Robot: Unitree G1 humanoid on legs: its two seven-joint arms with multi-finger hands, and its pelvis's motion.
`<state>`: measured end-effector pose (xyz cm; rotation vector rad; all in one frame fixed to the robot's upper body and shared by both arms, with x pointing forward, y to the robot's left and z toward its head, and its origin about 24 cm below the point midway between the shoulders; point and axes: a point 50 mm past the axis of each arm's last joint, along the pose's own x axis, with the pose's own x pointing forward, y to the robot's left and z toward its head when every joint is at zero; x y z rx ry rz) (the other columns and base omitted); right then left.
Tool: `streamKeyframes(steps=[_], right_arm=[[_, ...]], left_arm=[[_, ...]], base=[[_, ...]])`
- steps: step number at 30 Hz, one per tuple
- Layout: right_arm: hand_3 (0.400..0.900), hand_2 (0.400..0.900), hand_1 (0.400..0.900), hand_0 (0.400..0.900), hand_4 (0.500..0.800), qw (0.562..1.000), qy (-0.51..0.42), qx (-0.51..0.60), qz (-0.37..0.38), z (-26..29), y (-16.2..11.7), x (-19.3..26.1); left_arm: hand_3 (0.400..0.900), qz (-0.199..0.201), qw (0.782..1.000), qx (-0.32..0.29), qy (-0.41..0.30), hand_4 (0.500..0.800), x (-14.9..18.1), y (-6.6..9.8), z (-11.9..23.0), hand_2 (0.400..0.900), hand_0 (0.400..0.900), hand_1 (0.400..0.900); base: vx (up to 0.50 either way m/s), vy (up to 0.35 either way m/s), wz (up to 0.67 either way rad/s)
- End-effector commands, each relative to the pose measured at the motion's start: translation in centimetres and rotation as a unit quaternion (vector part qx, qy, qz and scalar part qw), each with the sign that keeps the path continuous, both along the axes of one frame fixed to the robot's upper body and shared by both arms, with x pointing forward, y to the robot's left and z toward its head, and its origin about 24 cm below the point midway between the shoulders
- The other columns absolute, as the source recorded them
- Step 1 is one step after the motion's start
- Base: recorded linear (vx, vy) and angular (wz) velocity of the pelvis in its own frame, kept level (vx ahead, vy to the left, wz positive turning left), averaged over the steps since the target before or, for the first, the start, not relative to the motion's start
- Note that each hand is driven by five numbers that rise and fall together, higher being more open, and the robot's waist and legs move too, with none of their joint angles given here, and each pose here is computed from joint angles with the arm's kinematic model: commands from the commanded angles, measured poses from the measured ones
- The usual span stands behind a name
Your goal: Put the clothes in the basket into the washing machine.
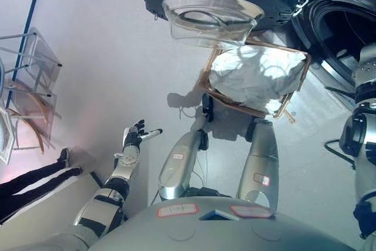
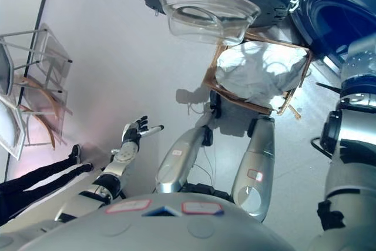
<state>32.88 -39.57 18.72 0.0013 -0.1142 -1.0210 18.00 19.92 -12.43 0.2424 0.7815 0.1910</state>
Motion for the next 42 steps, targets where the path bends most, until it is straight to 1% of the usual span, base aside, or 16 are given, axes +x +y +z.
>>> streamKeyframes(steps=[1,2,5,7,13,16,17,22,23,27,29,34,39,40,41,42], right_arm=[[0.9,0.9,0.9,0.9,0.8,0.979,-0.015,-0.2,-0.038,9.1,-0.6,-0.9],[0.9,0.9,0.9,0.9,0.8,0.973,0.011,-0.229,-0.029,9.0,-0.5,-0.7],[0.9,0.9,0.9,0.9,0.8,0.972,0.022,-0.235,-0.004,8.9,-0.1,-0.2],[0.9,0.9,0.9,0.9,0.8,0.973,0.019,-0.23,-0.001,8.9,0.1,0.0],[0.9,0.9,0.9,0.9,0.8,0.983,-0.014,-0.17,0.066,6.5,1.7,1.3],[0.9,0.9,0.9,0.9,0.8,0.986,-0.025,-0.141,0.086,5.5,2.3,1.7],[0.9,0.9,0.9,0.9,0.8,0.987,-0.042,-0.122,0.097,5.0,2.9,2.0],[0.9,0.9,0.9,0.9,0.8,0.987,-0.071,-0.081,0.117,3.7,4.2,2.6],[0.9,0.9,0.9,0.9,0.8,0.987,-0.076,-0.066,0.123,3.3,4.6,2.9],[0.9,0.9,0.9,0.9,0.8,0.988,-0.078,-0.044,0.13,2.5,5.0,3.1],[0.9,0.9,0.9,0.9,0.8,0.988,-0.071,-0.025,0.133,1.3,5.2,3.1],[0.9,0.9,0.9,0.9,0.8,0.989,-0.074,0.006,0.131,-0.2,5.3,2.9],[0.9,0.9,0.9,0.9,0.8,0.985,-0.077,0.067,0.136,-3.9,6.1,2.2],[0.9,0.9,0.9,0.9,0.8,0.984,-0.073,0.08,0.139,-4.9,6.3,2.0],[0.9,0.9,0.9,0.9,0.8,0.983,-0.052,0.102,0.142,-7.3,6.7,1.4],[0.9,0.9,0.9,0.9,0.8,0.983,-0.052,0.103,0.142,-7.4,6.7,1.4]], left_arm=[[0.9,0.056,0.996,0.073,0.009,0.8,-0.3,5.0,0.6,0.9,0.9,0.9],[0.9,0.056,0.995,0.08,0.009,0.8,-0.3,5.3,0.7,0.9,0.9,0.9],[0.9,0.058,0.994,0.089,0.015,0.8,-0.3,5.8,0.8,0.9,0.9,0.9],[0.9,0.057,0.994,0.09,0.015,0.8,-0.2,5.9,0.8,0.9,0.9,0.9],[0.9,0.057,0.994,0.086,0.027,0.8,-0.4,5.9,0.5,0.9,0.9,0.9],[0.9,0.06,0.994,0.083,0.029,0.8,-0.4,6.2,0.6,0.9,0.9,0.9],[0.9,0.064,0.994,0.081,0.027,0.8,-0.3,6.4,0.7,0.9,0.9,0.9],[0.9,0.069,0.994,0.085,0.02,0.8,0.2,6.7,1.1,0.9,0.9,0.9],[0.9,0.072,0.994,0.085,0.011,0.8,0.9,6.8,1.4,0.9,0.9,0.9],[0.9,0.075,0.994,0.085,-0.009,0.8,2.1,7.1,2.3,0.9,0.9,0.9],[0.9,0.084,0.992,0.089,-0.015,0.8,2.8,7.5,2.8,0.9,0.9,0.9],[0.9,0.099,0.99,0.094,-0.021,0.8,3.0,8.3,3.3,0.9,0.9,0.9],[0.9,0.102,0.99,0.095,-0.028,0.8,3.1,8.6,3.6,0.9,0.9,0.9],[0.9,0.101,0.99,0.096,-0.029,0.8,3.1,8.7,3.6,0.9,0.9,0.9],[0.9,0.103,0.99,0.095,-0.031,0.8,3.1,8.8,3.7,0.9,0.9,0.9],[0.9,0.103,0.99,0.096,-0.03,0.8,3.1,8.9,3.7,0.9,0.9,0.9]], base=[[0.0,0.0,0.0],[0.0,0.0,0.0],[-0.012,0.005,-0.03],[-0.007,0.009,-0.02],[-0.013,0.013,-0.04],[-0.04,0.023,-0.06],[-0.033,0.015,-0.03],[-0.081,0.03,-0.07],[-0.104,0.015,-0.02],[-0.1,0.008,0.03],[-0.095,0.021,0.02],[-0.094,0.016,0.04],[-0.02,0.038,0.04],[0.0,0.058,0.03],[0.001,0.038,0.01],[0.022,0.042,0.0]])
